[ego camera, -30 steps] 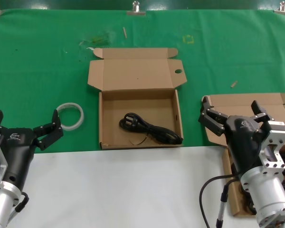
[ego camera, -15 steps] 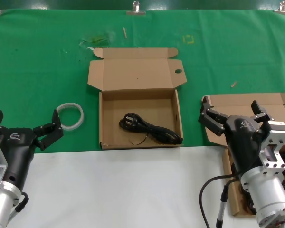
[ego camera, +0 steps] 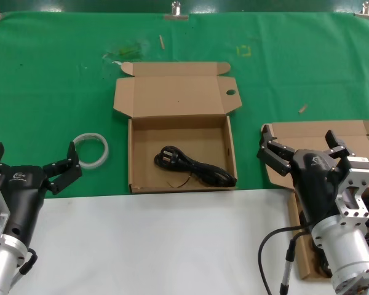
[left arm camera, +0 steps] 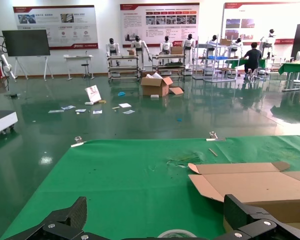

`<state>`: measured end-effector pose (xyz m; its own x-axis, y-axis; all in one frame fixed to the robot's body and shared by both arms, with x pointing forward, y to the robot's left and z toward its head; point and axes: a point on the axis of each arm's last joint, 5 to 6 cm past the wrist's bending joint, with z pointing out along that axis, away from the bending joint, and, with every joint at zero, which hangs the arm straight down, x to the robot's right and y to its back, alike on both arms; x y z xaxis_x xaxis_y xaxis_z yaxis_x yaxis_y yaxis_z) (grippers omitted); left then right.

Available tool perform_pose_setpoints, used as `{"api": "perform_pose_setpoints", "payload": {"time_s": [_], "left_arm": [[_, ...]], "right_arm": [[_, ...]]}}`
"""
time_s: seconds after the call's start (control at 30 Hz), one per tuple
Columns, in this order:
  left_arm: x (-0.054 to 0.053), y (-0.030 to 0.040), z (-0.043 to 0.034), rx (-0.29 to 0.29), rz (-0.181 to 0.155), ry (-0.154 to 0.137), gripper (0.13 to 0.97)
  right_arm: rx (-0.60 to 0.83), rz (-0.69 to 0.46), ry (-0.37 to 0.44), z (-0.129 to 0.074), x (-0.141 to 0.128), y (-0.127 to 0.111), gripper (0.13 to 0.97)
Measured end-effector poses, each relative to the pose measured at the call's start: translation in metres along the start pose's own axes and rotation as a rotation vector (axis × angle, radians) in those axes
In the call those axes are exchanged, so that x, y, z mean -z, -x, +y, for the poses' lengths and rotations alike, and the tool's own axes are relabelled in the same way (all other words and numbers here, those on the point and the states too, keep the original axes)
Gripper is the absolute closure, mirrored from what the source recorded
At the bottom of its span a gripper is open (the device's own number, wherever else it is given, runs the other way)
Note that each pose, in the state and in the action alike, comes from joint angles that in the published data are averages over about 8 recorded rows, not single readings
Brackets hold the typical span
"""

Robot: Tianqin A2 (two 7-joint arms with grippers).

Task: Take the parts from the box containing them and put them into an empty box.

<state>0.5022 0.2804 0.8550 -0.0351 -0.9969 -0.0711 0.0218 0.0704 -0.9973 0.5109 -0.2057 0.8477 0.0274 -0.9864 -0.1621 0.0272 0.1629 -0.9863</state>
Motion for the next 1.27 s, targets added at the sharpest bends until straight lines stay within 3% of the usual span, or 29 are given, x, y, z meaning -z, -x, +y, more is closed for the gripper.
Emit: {"api": "perform_pose_setpoints", "payload": {"time_s": [1.27], "left_arm": [[0.0,0.0,0.0,0.0,0.0,0.0,0.132]], "right_arm": [[0.0,0.0,0.0,0.0,0.0,0.0,0.13]]}}
